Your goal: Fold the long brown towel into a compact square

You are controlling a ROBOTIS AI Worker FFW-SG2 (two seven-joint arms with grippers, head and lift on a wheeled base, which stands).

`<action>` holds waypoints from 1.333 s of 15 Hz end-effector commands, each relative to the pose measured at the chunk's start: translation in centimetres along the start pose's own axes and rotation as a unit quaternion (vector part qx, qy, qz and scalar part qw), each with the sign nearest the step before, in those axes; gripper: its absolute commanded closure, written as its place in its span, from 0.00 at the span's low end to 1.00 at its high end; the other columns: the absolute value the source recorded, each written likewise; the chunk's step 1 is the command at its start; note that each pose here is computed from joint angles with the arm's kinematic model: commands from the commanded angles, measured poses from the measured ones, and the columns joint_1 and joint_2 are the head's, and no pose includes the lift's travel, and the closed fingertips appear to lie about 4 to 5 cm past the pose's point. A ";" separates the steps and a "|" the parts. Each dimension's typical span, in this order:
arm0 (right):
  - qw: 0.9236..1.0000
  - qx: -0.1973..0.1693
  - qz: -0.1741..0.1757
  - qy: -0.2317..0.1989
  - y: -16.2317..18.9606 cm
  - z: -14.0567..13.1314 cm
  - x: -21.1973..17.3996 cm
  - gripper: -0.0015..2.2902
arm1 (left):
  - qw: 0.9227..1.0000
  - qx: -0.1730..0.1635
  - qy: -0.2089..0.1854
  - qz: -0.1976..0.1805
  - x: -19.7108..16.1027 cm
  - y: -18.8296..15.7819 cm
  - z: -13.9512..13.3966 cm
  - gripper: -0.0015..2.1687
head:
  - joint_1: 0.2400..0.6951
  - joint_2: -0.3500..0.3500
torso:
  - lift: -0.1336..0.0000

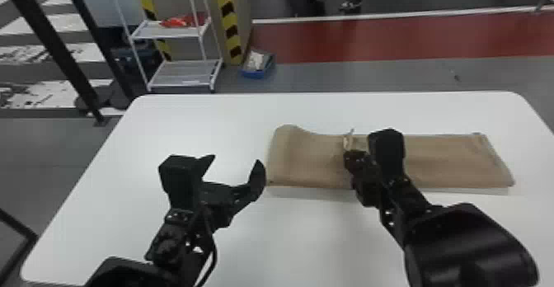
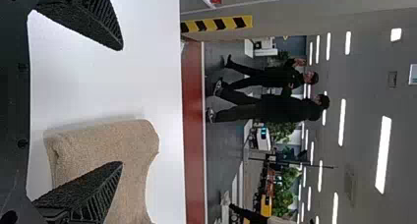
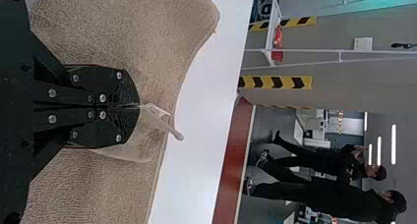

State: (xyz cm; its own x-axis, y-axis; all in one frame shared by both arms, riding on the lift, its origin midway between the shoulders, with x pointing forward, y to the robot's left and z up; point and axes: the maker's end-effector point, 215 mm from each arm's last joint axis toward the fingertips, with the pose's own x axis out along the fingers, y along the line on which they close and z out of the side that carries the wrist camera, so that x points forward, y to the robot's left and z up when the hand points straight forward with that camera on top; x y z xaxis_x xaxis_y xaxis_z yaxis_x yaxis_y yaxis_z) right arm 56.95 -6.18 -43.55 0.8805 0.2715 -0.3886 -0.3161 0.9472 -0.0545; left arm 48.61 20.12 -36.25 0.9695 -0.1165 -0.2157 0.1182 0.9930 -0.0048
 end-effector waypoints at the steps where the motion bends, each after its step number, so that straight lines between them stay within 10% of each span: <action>1: 0.999 0.004 0.004 -0.036 0.7 2.7 -1.4 0.53 | 1.000 0.000 -0.001 0.000 0.1 0.0 0.1 0.02 | 1.00 0.70 | 0.10; 5: 0.996 0.024 -0.001 -0.088 -0.1 6.7 -5.4 0.53 | 1.000 0.000 0.001 0.000 0.5 0.1 -0.1 0.02 | 1.00 0.72 | 0.10; 18: 0.999 0.011 -0.038 0.018 -3.4 -4.4 -5.0 0.52 | 1.000 0.001 0.000 -0.014 1.3 -2.0 0.1 0.02 | 1.00 0.60 | 0.10; 20: 0.999 0.012 -0.040 0.021 -3.4 -4.7 -5.2 0.31 | 1.000 0.000 0.001 -0.014 1.2 -2.0 0.0 0.02 | 1.00 0.60 | 0.10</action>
State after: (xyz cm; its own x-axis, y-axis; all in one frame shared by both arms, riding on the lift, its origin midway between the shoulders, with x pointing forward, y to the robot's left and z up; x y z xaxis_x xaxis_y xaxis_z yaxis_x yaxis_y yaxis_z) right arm 51.99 -11.59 -45.46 0.8893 0.1893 -0.4162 -0.2370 0.9693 -0.0656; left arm 49.62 18.04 -36.46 0.9658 -0.1434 -0.2162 0.1447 0.9894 -0.0097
